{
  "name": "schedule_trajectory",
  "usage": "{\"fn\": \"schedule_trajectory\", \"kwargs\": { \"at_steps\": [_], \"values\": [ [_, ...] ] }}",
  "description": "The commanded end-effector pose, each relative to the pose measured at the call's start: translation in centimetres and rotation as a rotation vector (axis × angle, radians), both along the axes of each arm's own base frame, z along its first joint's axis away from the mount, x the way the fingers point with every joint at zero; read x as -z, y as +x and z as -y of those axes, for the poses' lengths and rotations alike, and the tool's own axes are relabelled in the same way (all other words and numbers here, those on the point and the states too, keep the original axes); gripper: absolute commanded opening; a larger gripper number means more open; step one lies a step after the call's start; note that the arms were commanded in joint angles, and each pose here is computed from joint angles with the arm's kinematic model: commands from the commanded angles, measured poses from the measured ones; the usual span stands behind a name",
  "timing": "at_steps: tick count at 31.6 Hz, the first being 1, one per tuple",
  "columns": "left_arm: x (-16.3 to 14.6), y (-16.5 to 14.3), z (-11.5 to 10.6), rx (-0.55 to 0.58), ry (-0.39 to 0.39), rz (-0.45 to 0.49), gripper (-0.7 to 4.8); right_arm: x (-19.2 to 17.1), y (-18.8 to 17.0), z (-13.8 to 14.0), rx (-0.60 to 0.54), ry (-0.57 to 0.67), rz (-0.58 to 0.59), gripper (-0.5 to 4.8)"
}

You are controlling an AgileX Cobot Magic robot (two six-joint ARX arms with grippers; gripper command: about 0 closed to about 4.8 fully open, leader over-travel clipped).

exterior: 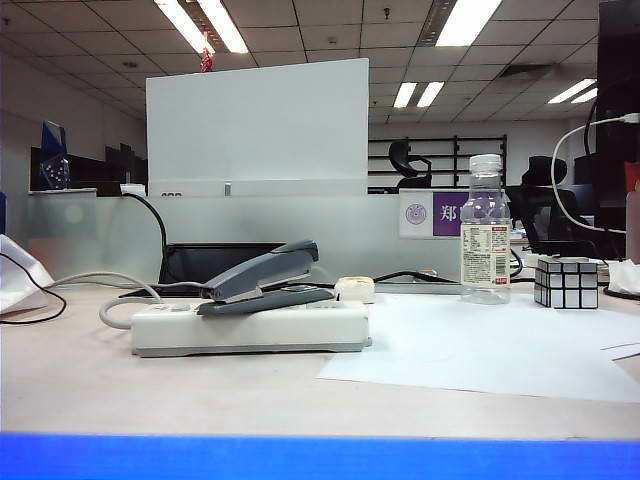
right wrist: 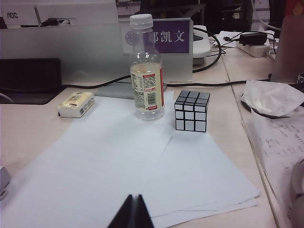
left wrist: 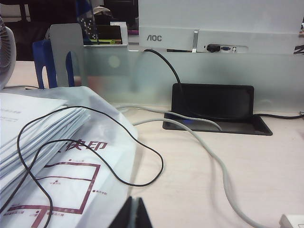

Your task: Press the button on the power strip.

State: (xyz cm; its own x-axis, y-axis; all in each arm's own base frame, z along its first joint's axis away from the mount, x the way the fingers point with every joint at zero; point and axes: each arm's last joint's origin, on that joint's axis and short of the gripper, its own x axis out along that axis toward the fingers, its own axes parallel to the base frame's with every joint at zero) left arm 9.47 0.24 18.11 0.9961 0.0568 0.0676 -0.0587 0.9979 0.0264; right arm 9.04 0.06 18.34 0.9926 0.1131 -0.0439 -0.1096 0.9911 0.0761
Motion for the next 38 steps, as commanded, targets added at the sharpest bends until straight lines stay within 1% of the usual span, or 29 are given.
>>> {"fn": "schedule_trajectory", "kwargs": {
  "at_steps": [1, 14, 16, 17, 18, 19, 20, 22, 23, 24, 26, 28, 30, 32, 36, 38],
  "values": [
    [-0.2, 0.0, 0.0, 0.002, 0.004, 0.017, -0.05, -0.2, 0.0, 0.0, -0.001, -0.003, 0.015, 0.0],
    [-0.2, 0.0, 0.0, 0.002, 0.004, 0.017, -0.05, -0.2, 0.0, 0.0, -0.002, -0.002, 0.016, 0.0],
    [-0.2, 0.0, 0.0, 0.002, 0.004, 0.017, -0.05, -0.2, 0.0, 0.0, -0.002, 0.022, 0.014, 0.0],
    [-0.2, 0.0, 0.0, 0.002, 0.005, 0.017, -0.05, -0.3, -0.1, 0.0, -0.012, 0.065, 0.01, 0.0],
    [-0.2, 0.0, 0.0, 0.002, 0.005, 0.017, -0.05, -0.3, -0.1, -0.1, -0.042, 0.122, 0.005, 0.0],
    [-0.3, 0.0, 0.0, 0.001, 0.004, 0.02, -0.05, -0.4, -0.1, -0.2, -0.078, 0.146, 0.005, 0.0],
    [-0.3, -0.1, 0.0, 0.001, 0.001, 0.028, -0.05, -0.5, -0.1, -0.4, -0.131, 0.147, 0.011, 0.0],
    [-0.7, -0.1, 0.0, 0.006, -0.031, 0.064, -0.05, -0.9, -0.3, -0.8, -0.276, 0.127, 0.048, 0.0],
    [-0.9, -0.1, 0.0, 0.008, -0.049, 0.087, -0.05, -1.2, -0.4, -0.9, -0.327, 0.121, 0.066, 0.0],
    [-1.2, -0.2, 0.0, 0.01, -0.058, 0.112, -0.05, -1.6, -0.5, -1.0, -0.354, 0.117, 0.08, 0.0],
    [-1.8, -0.3, 0.0, 0.01, -0.053, 0.13, -0.05, -2.6, -0.8, -1.0, -0.35, 0.109, 0.106, 0.0],
    [-2.5, -0.6, 0.0, 0.016, -0.061, 0.128, -0.05, -4.0, -1.1, -1.0, -0.334, 0.092, 0.138, 0.0],
    [-3.0, -0.8, 0.2, 0.069, -0.054, 0.112, -0.05, -5.6, -1.2, -1.0, -0.338, 0.077, 0.16, 0.0],
    [-3.6, -0.8, 0.3, 0.115, -0.047, 0.107, -0.05, -7.2, -1.0, -1.0, -0.348, 0.072, 0.155, 0.0],
    [-5.3, -0.4, 0.3, 0.121, -0.038, 0.095, -0.05, -10.9, 0.8, -1.2, -0.475, 0.04, 0.102, 0.0],
    [-6.4, -0.1, 0.3, 0.117, -0.011, 0.084, -0.05, -12.6, 2.2, -1.3, -0.542, 0.05, 0.052, 0.0]
  ]
}}
